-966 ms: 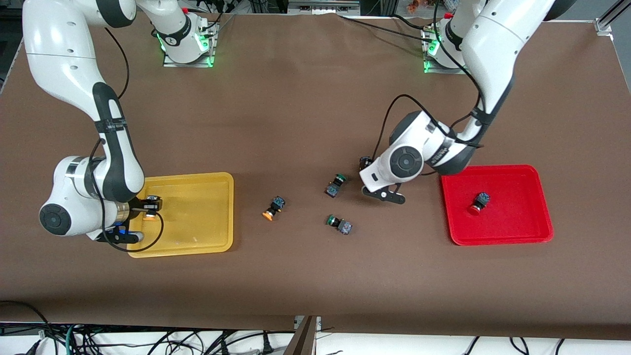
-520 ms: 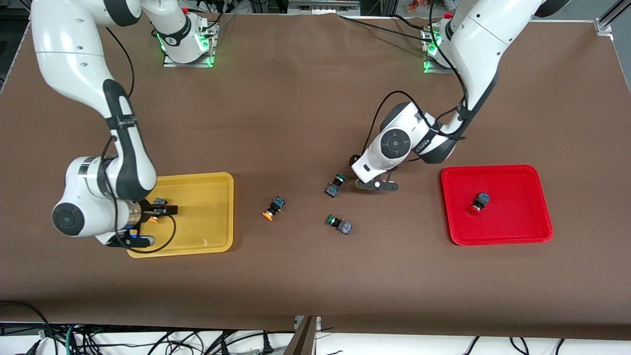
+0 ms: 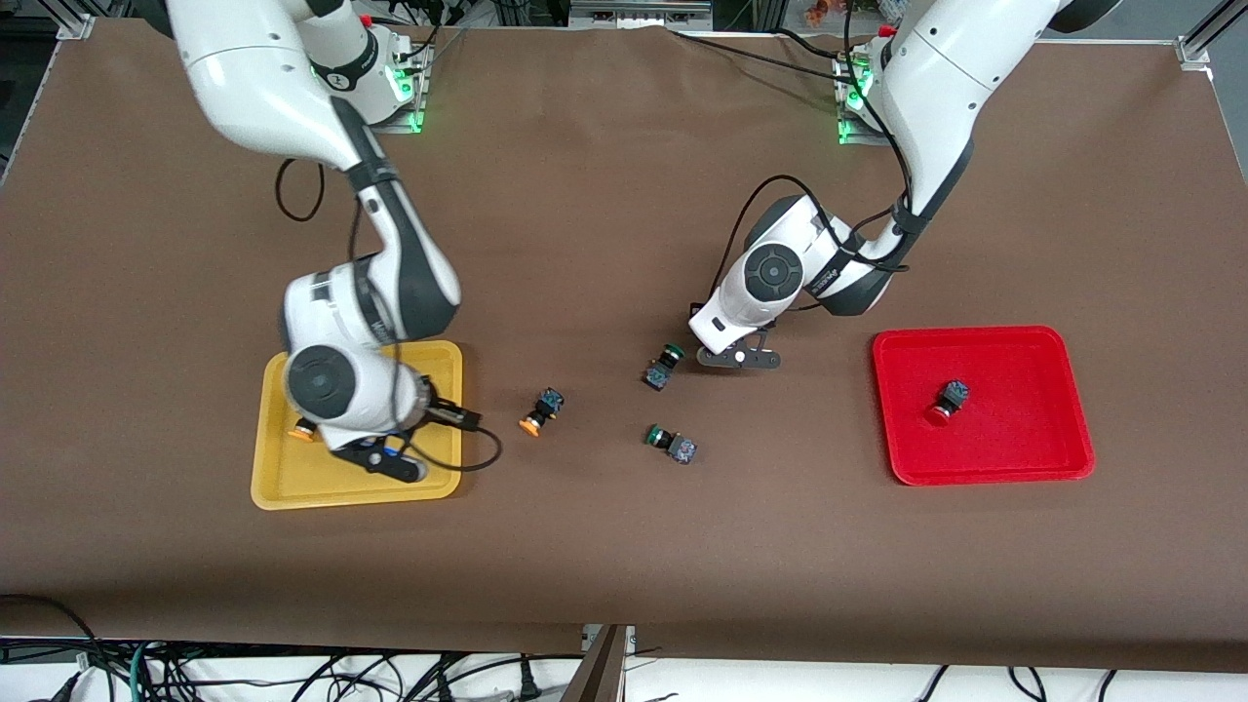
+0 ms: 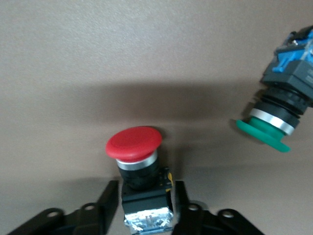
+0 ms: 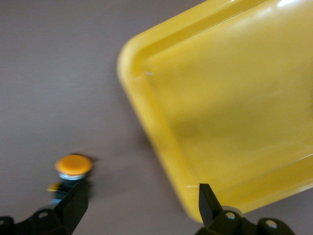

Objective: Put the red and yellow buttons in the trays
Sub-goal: 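Grasp the second red button with the left gripper while the right grasps yellow, then lower the red button into the red tray while the right lowers yellow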

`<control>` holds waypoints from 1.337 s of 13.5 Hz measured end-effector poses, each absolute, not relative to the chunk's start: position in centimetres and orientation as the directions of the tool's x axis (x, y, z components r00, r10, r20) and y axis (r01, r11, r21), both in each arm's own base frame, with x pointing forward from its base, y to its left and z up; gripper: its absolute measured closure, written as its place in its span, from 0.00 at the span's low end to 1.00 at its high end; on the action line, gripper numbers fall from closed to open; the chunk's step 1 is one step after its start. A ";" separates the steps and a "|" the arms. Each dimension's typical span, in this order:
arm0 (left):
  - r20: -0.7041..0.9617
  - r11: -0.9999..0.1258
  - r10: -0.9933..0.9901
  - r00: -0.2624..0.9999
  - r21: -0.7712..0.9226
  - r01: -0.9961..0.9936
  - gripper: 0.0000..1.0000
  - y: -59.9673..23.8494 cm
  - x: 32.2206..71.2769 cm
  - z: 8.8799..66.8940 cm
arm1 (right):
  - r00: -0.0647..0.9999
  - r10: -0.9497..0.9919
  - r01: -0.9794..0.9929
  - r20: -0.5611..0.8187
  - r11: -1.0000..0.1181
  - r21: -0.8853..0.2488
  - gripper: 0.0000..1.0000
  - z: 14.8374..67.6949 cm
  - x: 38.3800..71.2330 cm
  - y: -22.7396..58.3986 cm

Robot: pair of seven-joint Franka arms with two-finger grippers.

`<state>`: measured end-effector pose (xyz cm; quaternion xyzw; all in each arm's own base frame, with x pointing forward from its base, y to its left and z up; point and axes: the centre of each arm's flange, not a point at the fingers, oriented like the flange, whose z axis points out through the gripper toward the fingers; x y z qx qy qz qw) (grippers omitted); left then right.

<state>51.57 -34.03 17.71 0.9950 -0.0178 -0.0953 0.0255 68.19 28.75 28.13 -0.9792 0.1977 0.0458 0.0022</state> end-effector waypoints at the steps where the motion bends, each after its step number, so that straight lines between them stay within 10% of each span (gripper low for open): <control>1: -0.196 -0.999 -0.036 0.980 0.046 -0.028 0.59 -33.7 51.7 17.8 | 0.900 -0.430 -0.431 -0.071 -0.902 0.003 0.00 27.2 67.5 31.2; 7: -0.286 -0.985 -0.100 0.953 -0.105 -0.135 0.59 -25.0 55.0 25.6 | 0.847 -0.531 -0.531 -0.018 -0.846 -0.042 0.01 19.7 64.5 38.8; 13: -0.276 -0.900 -0.418 0.866 -0.002 -0.435 0.59 -2.9 62.1 30.1 | 0.858 -0.514 -0.514 -0.008 -0.857 -0.036 0.56 18.8 64.8 38.4; 18: -0.139 -0.706 -0.684 0.716 -0.118 -0.698 0.59 8.0 65.2 25.3 | 0.955 -0.279 -0.275 -0.105 -0.960 0.045 0.56 24.6 68.6 28.3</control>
